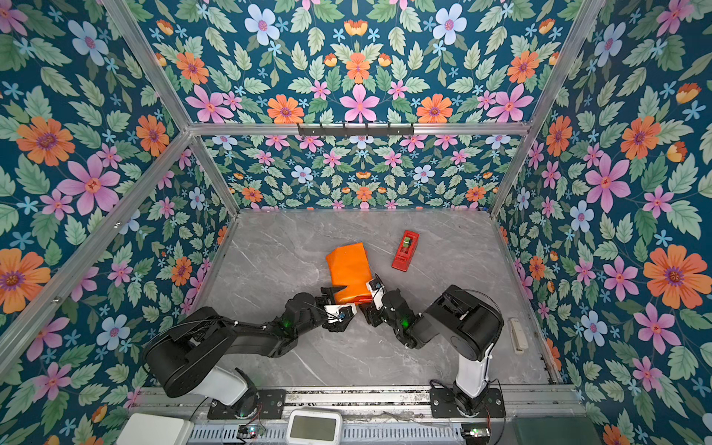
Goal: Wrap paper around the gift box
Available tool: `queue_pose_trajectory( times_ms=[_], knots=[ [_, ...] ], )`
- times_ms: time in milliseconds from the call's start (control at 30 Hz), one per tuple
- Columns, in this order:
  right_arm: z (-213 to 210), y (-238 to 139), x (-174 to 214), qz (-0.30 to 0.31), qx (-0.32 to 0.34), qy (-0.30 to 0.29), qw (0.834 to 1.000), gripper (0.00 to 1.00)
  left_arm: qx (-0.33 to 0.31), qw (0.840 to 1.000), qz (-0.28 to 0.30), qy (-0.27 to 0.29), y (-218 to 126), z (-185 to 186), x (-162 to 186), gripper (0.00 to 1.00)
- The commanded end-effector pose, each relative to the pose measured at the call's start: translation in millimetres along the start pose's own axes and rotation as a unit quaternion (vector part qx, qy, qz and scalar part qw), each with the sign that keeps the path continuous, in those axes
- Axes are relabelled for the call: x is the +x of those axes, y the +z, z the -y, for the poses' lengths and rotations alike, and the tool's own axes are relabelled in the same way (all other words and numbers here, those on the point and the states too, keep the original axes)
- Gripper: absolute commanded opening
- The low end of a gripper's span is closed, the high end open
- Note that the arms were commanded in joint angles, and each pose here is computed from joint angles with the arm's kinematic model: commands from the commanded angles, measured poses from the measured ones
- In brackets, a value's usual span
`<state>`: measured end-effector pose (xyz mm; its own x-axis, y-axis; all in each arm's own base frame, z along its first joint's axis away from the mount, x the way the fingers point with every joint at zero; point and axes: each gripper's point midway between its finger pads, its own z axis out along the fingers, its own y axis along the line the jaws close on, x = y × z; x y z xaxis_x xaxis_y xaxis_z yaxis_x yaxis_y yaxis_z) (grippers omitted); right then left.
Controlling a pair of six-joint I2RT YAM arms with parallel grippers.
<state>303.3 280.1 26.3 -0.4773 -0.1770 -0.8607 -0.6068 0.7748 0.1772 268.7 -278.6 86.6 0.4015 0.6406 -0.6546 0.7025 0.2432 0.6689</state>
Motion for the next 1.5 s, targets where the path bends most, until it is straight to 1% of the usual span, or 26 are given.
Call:
queue_pose_trajectory(
  times_ms=[0, 233, 367, 500, 667, 867, 967, 1100, 1267, 1333, 1467],
  knots=[
    [0, 1, 8, -0.014, -0.001, 0.014, 1.000, 0.64, 0.013, 0.999, -0.023, 0.029, 2, 1, 14, 0.99],
    [0, 3, 8, -0.016, -0.003, 0.016, 1.000, 0.63, 0.029, 0.999, -0.017, 0.031, 13, 3, 19, 0.99],
    [0, 3, 7, -0.015, -0.001, 0.016, 1.000, 0.63, 0.026, 0.999, -0.023, 0.030, 18, -2, 24, 0.95],
    [1, 3, 7, -0.015, 0.000, 0.018, 1.000, 0.63, 0.033, 0.998, -0.043, 0.032, 18, -4, 37, 0.87],
    [2, 3, 6, -0.014, 0.000, 0.021, 1.000, 0.62, 0.041, 0.997, -0.050, 0.032, 19, -6, 41, 0.77],
    [4, 1, 6, -0.014, 0.001, 0.028, 1.000, 0.62, 0.042, 0.996, -0.066, 0.036, 19, -5, 49, 0.68],
    [5, -3, 5, -0.012, 0.002, 0.035, 0.999, 0.66, 0.041, 0.996, -0.071, 0.036, 20, -6, 51, 0.66],
    [5, -1, 2, -0.017, 0.002, 0.041, 0.999, 0.77, 0.041, 0.996, -0.065, 0.033, 19, -7, 48, 0.65],
    [5, 7, -13, 0.013, 0.003, 0.069, 0.998, 0.88, 0.043, 0.996, -0.064, 0.034, 19, -6, 48, 0.66],
    [5, 11, -16, 0.017, 0.002, 0.079, 0.997, 0.91, 0.043, 0.997, -0.062, 0.034, 19, -6, 47, 0.66],
    [4, 12, -21, 0.033, -0.003, 0.102, 0.994, 0.92, 0.041, 0.997, -0.062, 0.034, 19, -7, 47, 0.69]
  ],
)
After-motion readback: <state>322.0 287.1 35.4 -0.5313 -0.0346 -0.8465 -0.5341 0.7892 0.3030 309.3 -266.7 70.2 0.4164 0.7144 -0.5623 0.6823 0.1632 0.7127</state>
